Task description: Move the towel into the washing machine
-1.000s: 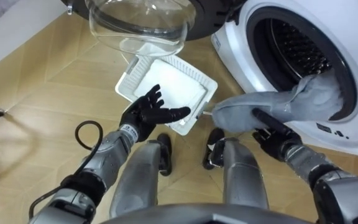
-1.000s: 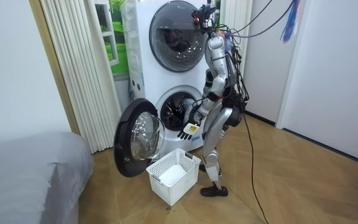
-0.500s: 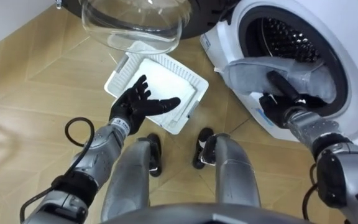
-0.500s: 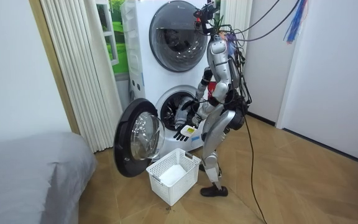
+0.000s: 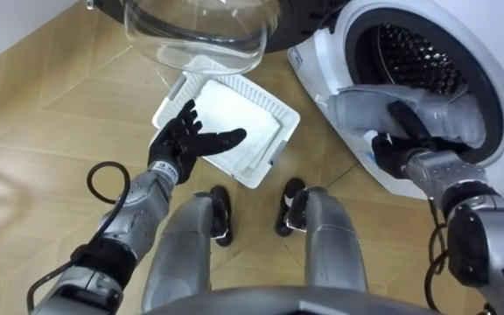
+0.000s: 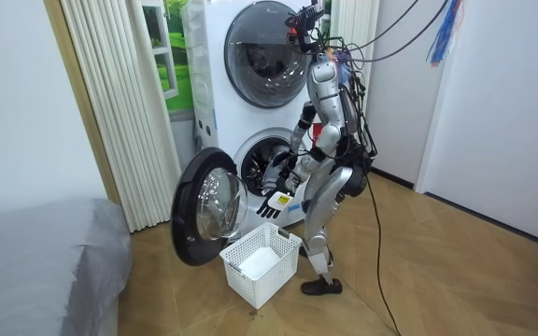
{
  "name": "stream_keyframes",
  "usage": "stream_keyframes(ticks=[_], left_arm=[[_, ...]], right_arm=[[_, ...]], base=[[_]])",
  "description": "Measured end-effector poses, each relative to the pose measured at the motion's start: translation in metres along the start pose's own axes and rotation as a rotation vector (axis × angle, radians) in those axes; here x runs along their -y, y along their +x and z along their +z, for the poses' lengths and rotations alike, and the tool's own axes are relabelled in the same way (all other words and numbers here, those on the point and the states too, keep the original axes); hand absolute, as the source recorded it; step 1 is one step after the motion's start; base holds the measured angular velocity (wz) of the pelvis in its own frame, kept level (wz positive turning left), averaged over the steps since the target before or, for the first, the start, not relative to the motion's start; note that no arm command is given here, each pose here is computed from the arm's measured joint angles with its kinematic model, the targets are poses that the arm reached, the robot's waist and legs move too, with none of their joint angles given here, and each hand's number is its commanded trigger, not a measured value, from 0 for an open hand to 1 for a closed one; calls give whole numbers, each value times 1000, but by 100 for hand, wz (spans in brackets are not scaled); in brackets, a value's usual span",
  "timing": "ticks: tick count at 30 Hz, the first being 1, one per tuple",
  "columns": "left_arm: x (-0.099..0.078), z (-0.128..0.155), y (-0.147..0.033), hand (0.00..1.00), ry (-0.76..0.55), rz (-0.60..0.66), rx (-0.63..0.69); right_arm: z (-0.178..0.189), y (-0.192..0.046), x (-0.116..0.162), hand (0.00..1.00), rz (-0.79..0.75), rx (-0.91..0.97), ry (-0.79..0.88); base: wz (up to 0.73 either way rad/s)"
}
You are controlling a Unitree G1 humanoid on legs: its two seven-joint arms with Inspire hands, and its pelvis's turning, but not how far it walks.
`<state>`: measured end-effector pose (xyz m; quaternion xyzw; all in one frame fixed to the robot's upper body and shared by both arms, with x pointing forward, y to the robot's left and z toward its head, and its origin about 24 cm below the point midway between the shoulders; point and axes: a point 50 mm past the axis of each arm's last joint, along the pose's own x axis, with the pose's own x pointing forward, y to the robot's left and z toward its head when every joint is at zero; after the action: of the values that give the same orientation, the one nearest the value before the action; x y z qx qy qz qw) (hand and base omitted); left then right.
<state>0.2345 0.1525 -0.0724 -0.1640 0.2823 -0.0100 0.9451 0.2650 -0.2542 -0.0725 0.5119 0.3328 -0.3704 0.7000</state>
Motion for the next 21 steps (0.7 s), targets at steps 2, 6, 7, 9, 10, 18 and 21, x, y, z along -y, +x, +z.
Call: stream_keyframes(ticks=[2,6,7,9,10,18,21], left_arm=[[1,-1,0,0,-4,10,0],[1,-1,0,0,11,29,2],[1,-1,0,0,15,32,2],[2,-1,0,0,14,44,7],[3,-1,0,0,12,46,11],[0,7,-1,0,22,69,72],[-1,7,-2,0,24,73,73]], right_arm=[[2,-1,-4,100,-24,-2,32],[5,-5,-16,100,-59,-12,111],[5,-6,-18,100,-61,-16,128],[7,-7,-20,100,-83,-30,182],[7,-7,-21,100,-90,-32,187],[10,-9,-25,100,-126,-49,243],[11,-9,-22,100,-129,-61,284]], base=[[0],[1],[7],[11],[7],[5],[3]])
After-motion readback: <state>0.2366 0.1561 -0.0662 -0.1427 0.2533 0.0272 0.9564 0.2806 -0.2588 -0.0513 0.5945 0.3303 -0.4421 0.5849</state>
